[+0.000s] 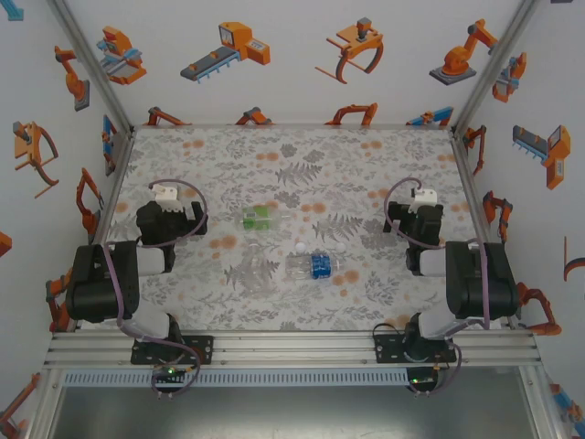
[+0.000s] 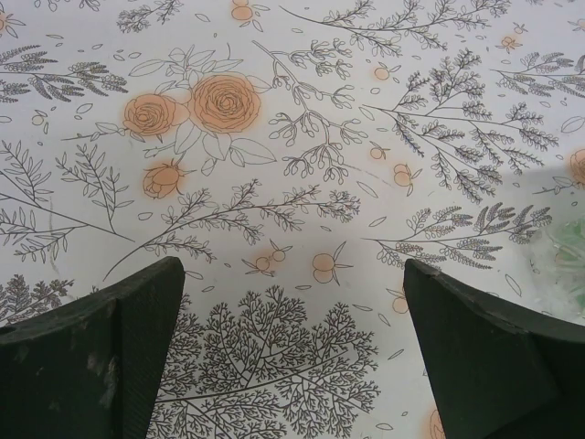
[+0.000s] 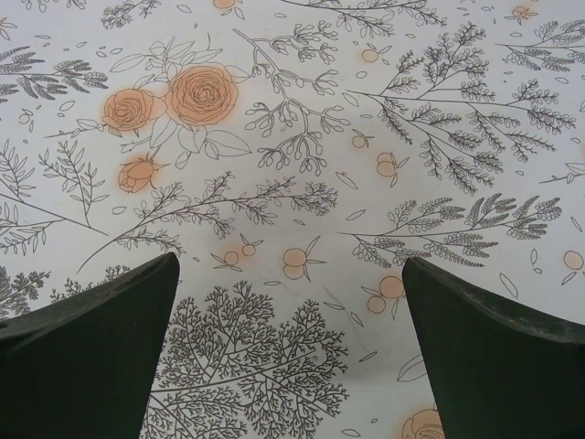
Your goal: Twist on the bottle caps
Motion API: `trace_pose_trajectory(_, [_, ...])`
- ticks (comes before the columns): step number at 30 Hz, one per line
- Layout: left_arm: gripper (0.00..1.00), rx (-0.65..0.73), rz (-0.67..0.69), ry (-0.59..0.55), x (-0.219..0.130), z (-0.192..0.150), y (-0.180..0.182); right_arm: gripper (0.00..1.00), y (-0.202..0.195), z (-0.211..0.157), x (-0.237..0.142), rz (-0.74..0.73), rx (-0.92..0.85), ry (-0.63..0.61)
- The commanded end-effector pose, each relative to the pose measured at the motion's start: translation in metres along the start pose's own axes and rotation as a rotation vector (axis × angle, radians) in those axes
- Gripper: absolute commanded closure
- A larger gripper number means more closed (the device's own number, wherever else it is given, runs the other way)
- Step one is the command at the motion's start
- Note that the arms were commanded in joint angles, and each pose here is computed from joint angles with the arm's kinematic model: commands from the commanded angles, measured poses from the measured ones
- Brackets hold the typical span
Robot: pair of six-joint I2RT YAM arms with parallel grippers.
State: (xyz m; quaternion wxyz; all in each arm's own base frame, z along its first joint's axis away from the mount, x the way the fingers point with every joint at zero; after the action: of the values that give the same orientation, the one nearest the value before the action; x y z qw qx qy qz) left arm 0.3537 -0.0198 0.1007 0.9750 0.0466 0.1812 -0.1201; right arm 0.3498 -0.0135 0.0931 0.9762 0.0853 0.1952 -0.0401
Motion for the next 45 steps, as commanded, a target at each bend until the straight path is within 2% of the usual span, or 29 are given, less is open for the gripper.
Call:
trace_pose_trajectory(1, [0.03, 0.023, -0.002, -0.027, -0.001, 0.005, -0.001, 0.01, 0.002, 0.011, 0.002, 0.016, -0.006, -0.034])
trace_pose_trajectory(17, [0.03, 0.023, -0.002, -0.026, -0.001, 0.005, -0.001, 0.01, 0.002, 0.012, 0.002, 0.016, -0.006, -0.036])
trace_pose_trajectory(21, [0.03, -0.010, 0.073, -0.010, 0.000, 0.005, 0.010, 0.01, 0.002, 0.012, 0.002, 0.017, -0.006, -0.036])
trace_pose_trajectory(34, [0.03, -0.009, 0.076, -0.009, 0.000, 0.004, 0.010, 0.01, -0.003, 0.014, 0.004, -0.026, 0.009, -0.030])
trace_pose_trajectory(40, [0.03, -0.037, 0.182, 0.018, -0.011, 0.022, 0.022, 0.05, 0.003, 0.032, -0.009, 0.000, -0.003, -0.034])
trace_pose_trajectory(45, [0.03, -0.050, 0.277, 0.037, -0.029, 0.046, 0.025, 0.07, 0.014, 0.054, -0.021, 0.040, 0.015, 0.033])
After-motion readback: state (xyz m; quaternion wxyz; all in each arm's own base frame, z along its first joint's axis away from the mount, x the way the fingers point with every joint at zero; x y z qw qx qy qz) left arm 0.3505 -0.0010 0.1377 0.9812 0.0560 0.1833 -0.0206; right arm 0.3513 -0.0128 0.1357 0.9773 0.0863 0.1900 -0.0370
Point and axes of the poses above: each hand's point on the last joint's axis, 136 mm out from that joint toward the fingers, its own x axis out along the fingers, its own y axis along the line the jaws close on, z = x × y, the point moved 4 cm from there along -x, back along the fingers, and after that the axes turned 9 degrees about x, right-handed, at the moved point
